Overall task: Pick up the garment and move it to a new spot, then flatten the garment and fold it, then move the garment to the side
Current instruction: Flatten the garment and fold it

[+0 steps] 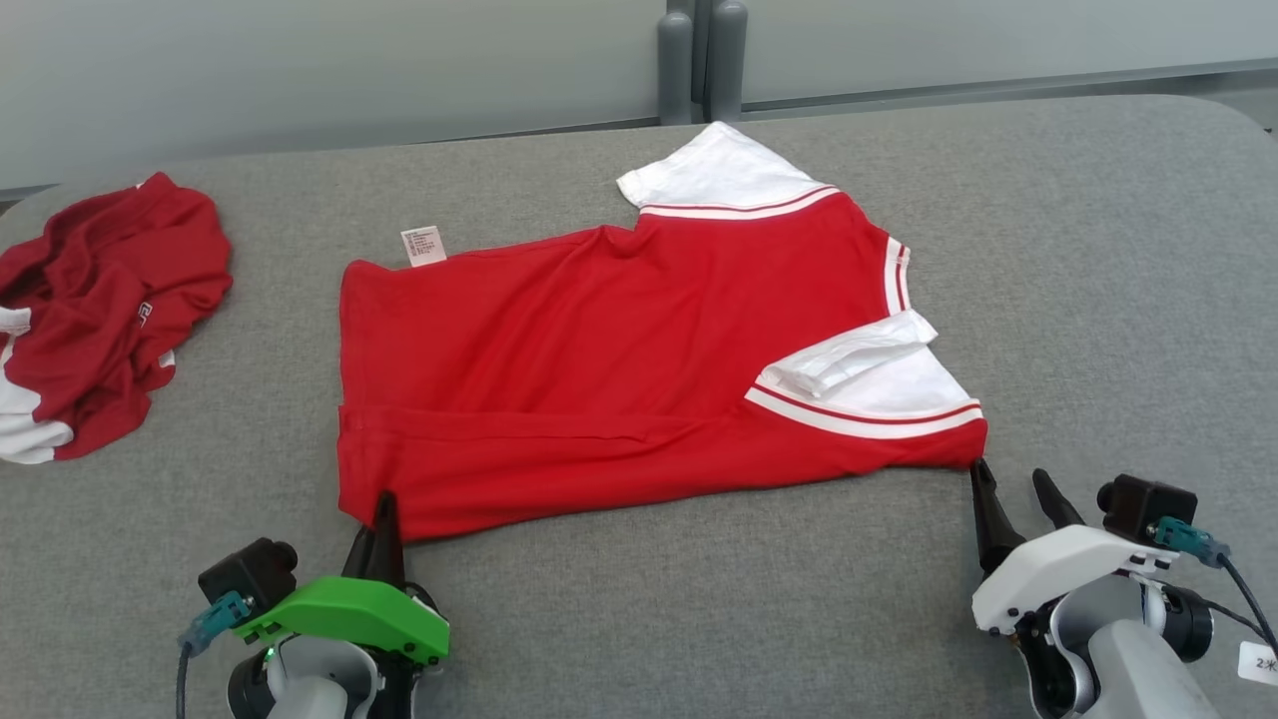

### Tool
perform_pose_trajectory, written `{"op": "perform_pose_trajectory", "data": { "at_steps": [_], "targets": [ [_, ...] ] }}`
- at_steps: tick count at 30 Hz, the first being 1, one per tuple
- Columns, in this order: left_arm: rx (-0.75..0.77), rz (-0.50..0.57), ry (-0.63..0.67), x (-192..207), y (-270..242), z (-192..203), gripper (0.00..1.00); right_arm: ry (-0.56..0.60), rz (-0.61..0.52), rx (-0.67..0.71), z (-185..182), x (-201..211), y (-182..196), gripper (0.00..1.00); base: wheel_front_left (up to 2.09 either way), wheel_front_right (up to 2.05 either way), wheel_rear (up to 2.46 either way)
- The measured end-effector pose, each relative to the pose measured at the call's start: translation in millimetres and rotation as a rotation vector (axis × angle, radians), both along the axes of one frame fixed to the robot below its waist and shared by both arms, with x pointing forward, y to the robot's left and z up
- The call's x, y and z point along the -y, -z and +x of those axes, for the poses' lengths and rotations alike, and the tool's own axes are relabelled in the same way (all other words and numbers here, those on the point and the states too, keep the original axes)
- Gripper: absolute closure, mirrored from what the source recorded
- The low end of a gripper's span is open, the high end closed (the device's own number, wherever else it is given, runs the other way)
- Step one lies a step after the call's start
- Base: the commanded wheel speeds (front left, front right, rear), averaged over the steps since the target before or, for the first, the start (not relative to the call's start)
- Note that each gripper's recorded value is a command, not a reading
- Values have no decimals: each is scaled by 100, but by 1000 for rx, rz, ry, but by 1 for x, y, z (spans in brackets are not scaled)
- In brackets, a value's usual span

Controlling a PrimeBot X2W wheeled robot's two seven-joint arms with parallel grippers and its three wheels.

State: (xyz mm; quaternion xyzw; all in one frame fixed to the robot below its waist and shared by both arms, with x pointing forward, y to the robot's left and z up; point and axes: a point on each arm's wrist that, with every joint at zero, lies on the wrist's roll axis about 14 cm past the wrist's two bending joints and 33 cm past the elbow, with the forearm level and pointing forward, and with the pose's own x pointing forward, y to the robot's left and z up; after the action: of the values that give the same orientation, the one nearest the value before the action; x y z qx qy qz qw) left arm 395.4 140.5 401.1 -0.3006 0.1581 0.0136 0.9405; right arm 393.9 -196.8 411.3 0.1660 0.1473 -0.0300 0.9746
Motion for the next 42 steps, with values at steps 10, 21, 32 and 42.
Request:
{"op": "perform_pose_trajectory", "data": {
  "at_steps": [10, 21, 32, 42],
  "targets": [
    [-25, 13, -27, -10, 1, -17, 100, -81, 78, -89, 18, -36, 14, 0, 0, 0, 0],
    [-4, 16, -40, -13, -7, -20, 100, -93, 133, -7, 30, -50, -9, 100, 0, 0, 0],
    [22, -47, -30, -2, -15, -32, 100, -36, 120, 130, 21, -8, -51, 100, 0, 0, 0],
    [-88, -61, -53, -3, 12, -68, 100, 15, 152, -30, -43, 6, -15, 100, 0, 0, 0]
  ]
}}
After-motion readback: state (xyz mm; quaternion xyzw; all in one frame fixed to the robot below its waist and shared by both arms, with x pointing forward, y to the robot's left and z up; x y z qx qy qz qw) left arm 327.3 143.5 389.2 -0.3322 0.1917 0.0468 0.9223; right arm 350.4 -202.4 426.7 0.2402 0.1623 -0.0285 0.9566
